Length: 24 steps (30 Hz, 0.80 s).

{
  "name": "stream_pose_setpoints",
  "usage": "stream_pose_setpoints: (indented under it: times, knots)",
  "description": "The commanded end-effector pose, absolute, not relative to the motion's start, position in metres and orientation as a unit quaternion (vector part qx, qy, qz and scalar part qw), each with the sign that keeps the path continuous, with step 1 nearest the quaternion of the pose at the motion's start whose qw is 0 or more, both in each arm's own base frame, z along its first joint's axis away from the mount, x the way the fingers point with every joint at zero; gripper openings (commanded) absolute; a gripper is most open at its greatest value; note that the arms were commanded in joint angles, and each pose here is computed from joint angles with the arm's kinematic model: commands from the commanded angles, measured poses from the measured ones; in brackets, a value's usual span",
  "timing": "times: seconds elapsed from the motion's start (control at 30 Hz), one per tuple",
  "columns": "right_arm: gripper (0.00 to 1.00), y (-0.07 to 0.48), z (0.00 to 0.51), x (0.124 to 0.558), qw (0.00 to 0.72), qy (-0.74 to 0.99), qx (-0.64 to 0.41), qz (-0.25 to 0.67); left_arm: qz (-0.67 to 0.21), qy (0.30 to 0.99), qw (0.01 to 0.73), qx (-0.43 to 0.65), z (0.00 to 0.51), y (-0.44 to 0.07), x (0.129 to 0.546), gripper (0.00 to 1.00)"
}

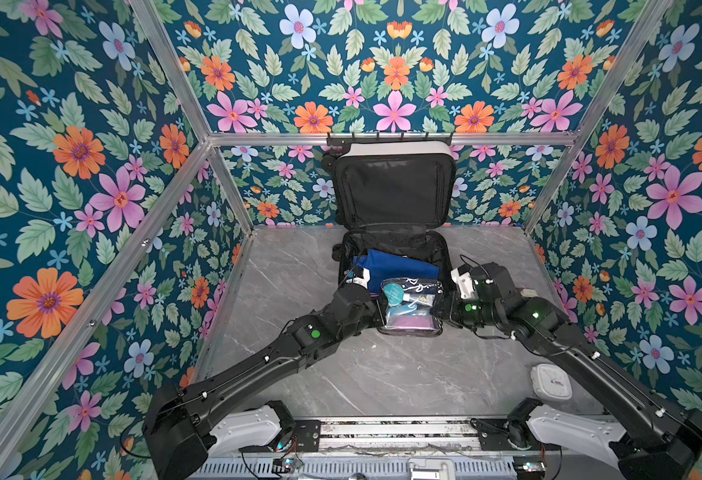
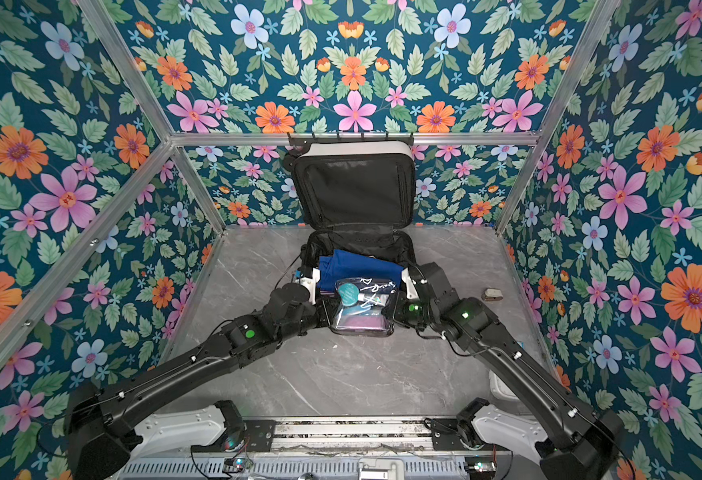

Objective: Pack the luggage
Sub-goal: 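Lift the pouch with both grippers and carry it over the suitcase, then lower the pouch onto the blue shirt and open both grippers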

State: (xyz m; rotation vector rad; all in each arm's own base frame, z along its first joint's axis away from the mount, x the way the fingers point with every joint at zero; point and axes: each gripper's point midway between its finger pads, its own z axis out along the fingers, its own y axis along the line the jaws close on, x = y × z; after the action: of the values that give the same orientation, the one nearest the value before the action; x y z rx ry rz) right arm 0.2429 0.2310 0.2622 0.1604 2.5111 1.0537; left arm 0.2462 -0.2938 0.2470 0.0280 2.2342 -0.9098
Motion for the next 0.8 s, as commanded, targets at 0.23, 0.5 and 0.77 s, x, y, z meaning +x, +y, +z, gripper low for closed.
stream_pose_setpoints:
  times: [0.23,0.5,0.77]
  knots:
    - [0.00,0.261,0.338,0.318,0.269,0.868,-0.011,0.417,-0.333,0.849,0.407,0.041,0.311,-0.297,0.306,0.00]
    - [0.00,0.273,0.315,0.377,0.249,0.870,-0.003,0.425,-0.321,0.853,0.410,0.031,0.306,-0.284,0.365,0.00]
    - [0.00,0.286,0.222,0.427,0.190,0.897,0.013,0.400,-0.302,0.872,0.385,0.015,0.256,-0.277,0.395,0.00]
